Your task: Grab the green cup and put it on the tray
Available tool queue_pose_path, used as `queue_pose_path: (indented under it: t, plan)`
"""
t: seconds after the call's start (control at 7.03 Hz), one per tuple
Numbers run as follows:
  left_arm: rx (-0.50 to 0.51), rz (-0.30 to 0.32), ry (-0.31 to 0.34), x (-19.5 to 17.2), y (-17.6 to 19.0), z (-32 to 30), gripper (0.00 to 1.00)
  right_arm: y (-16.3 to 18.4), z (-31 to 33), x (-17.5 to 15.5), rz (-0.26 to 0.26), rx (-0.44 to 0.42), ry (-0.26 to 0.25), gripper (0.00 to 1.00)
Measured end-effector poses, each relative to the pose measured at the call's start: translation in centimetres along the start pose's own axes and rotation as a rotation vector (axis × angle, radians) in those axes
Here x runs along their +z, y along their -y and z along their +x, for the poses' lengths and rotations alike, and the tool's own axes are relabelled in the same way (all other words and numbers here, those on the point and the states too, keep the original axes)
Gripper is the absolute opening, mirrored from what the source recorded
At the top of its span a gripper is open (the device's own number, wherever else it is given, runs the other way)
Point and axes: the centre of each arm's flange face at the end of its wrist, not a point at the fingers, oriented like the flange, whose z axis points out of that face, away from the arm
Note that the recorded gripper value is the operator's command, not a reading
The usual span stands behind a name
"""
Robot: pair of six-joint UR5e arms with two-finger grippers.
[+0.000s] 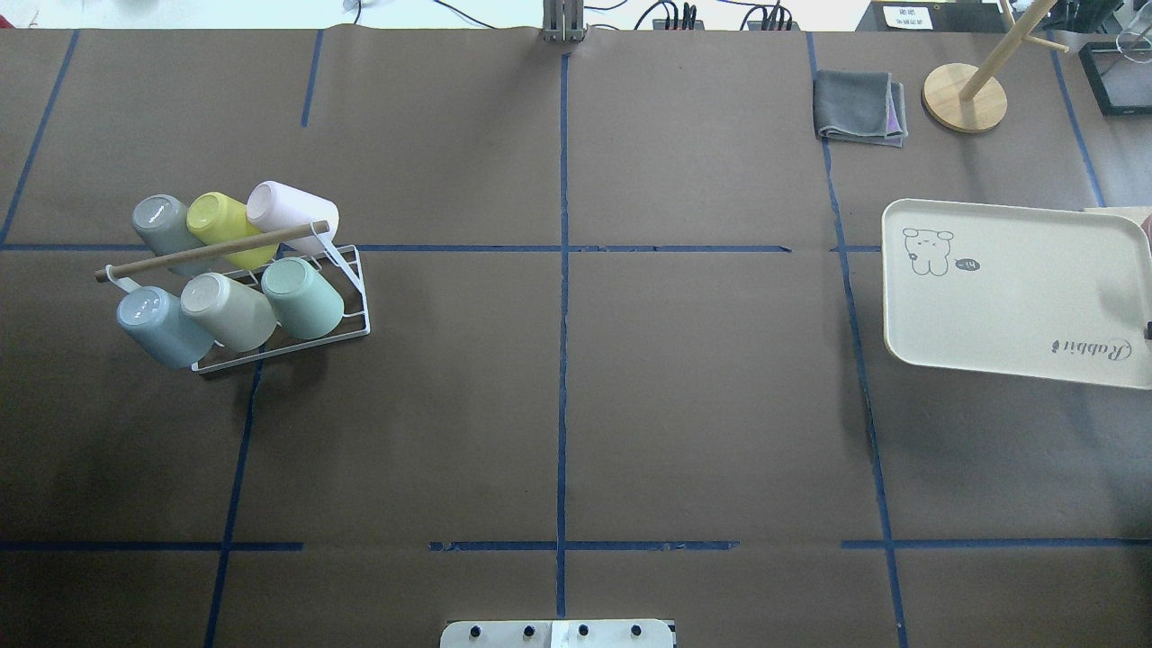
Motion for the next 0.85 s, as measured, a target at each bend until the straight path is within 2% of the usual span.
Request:
queue_pose_path:
  t: [0.28,0.57,0.85]
  plan:
    - [0.001,0.001,-0.001,-0.1,0.0,0.1,1.0,2.8,-5.1,0.2,0.011,0.038,0.049,0.0]
    - [-0.011,0.003,-0.001,-0.1,0.1,0.1,1.0,4.8,-16.0,3.6,-0.034,0.037,0.091,0.0]
    - [-0.017,0.006,-0.001,-0.2,0.1,0.2,1.0,3.5,-29.5,6.3,-0.063,0.025,0.054,0.0]
